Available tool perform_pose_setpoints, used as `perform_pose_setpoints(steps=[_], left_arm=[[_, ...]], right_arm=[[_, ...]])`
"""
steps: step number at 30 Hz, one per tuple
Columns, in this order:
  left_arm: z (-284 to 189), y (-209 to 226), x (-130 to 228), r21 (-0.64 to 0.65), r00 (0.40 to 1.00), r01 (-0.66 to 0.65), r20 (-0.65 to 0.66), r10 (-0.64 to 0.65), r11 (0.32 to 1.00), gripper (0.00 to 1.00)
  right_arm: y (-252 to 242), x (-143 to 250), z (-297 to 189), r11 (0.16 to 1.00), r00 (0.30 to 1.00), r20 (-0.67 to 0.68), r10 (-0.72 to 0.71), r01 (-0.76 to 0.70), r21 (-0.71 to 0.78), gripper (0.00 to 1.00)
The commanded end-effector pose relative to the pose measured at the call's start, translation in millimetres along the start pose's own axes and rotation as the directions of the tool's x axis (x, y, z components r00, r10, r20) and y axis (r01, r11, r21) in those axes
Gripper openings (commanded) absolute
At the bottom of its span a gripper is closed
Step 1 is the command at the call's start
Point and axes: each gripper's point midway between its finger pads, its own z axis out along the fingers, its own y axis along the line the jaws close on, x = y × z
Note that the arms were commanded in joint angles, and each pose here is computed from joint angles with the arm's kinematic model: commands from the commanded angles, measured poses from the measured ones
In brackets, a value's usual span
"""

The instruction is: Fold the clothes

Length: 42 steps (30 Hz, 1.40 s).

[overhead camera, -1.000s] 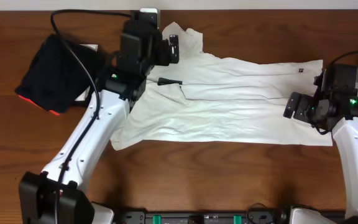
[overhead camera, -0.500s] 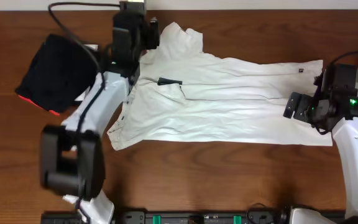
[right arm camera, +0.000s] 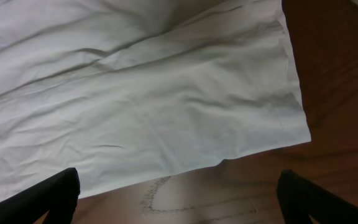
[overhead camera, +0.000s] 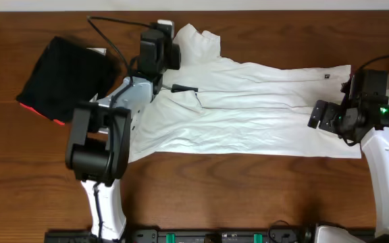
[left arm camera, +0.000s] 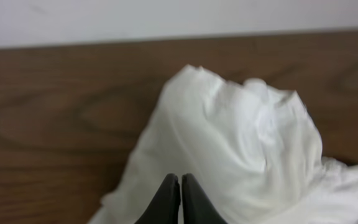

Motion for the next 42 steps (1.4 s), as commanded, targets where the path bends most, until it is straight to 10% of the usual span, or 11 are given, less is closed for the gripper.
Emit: perform_pose_setpoints(steps=[1, 29, 36, 39, 42], left_arm=[[6, -8, 13, 0.049, 1.000, 0.000, -0.029, 0.001, 0.999, 0.06], [-13, 3, 132, -0.016, 0.879, 0.037, -0.474, -0.040, 0.999, 0.06], [-44, -11, 34, 0.022, 0.967, 0.021, -0.254, -0.015, 1.000, 0.07], [-65, -20, -26, 0.045, 0.996, 0.005, -0.085, -0.001, 0.999, 0.34], [-78, -25, -63, 0.060, 0.999, -0.009, 0.036, 0.007, 0.998, 0.40]], right_arm=[[-2, 1, 2, 1.000, 1.000, -0.005, 0.011, -0.011, 0.006, 0.99], [-2, 1, 2, 1.000, 1.000, -0.005, 0.011, -0.011, 0.007, 0.99], [-2, 1, 2, 1.000, 1.000, -0.005, 0.011, -0.011, 0.007, 0.99], [-2, 1, 2, 1.000, 1.000, -0.005, 0.011, -0.011, 0.007, 0.99], [-2, 1, 2, 1.000, 1.000, -0.005, 0.011, -0.011, 0.006, 0.99]])
